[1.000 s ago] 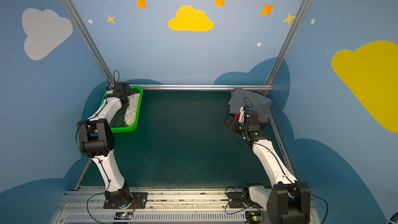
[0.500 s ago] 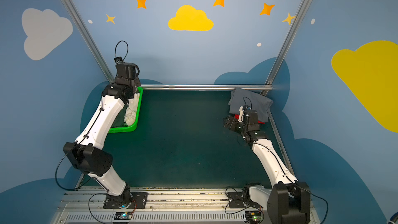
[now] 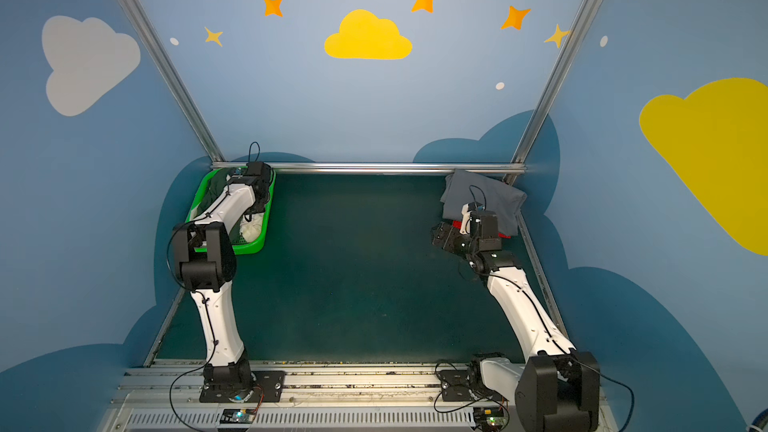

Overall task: Fold and stack the t-shirts
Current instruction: 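Grasp the dark green t-shirt with the left gripper and lift it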

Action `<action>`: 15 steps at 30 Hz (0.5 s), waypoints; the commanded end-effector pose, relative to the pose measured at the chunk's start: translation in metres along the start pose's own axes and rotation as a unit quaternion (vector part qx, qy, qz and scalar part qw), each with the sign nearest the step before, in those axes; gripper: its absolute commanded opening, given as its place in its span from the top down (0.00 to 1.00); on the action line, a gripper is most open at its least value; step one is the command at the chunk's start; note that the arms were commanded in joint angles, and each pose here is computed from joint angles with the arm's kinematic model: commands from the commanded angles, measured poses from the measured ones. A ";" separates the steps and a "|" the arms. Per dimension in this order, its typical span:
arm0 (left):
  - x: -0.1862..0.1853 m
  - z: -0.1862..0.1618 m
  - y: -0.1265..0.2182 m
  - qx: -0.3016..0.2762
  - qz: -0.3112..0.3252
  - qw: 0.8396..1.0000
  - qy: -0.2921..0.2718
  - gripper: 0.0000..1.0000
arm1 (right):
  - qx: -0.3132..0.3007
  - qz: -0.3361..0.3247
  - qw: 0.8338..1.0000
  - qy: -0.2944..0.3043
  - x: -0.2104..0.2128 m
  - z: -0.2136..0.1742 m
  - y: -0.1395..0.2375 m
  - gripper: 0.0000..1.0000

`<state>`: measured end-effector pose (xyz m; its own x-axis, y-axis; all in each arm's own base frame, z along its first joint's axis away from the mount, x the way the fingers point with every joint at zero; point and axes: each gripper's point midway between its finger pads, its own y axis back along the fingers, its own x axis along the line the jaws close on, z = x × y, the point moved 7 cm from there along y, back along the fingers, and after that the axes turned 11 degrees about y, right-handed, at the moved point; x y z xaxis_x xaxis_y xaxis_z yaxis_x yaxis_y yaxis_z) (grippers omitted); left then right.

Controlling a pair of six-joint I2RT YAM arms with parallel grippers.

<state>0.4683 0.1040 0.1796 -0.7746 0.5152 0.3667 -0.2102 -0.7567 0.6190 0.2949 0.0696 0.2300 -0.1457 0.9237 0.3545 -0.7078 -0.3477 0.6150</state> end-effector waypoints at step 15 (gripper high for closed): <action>0.002 -0.019 -0.088 0.093 0.012 0.996 -0.005 0.01 | 0.009 0.001 1.000 -0.014 0.003 0.001 0.003 0.02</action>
<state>0.4705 0.1610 0.1217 -0.7884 0.4657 0.4018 -0.0760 -0.7220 0.6877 0.2928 0.0705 0.2254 -0.1247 0.9165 0.3800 -0.6861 -0.3563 0.6343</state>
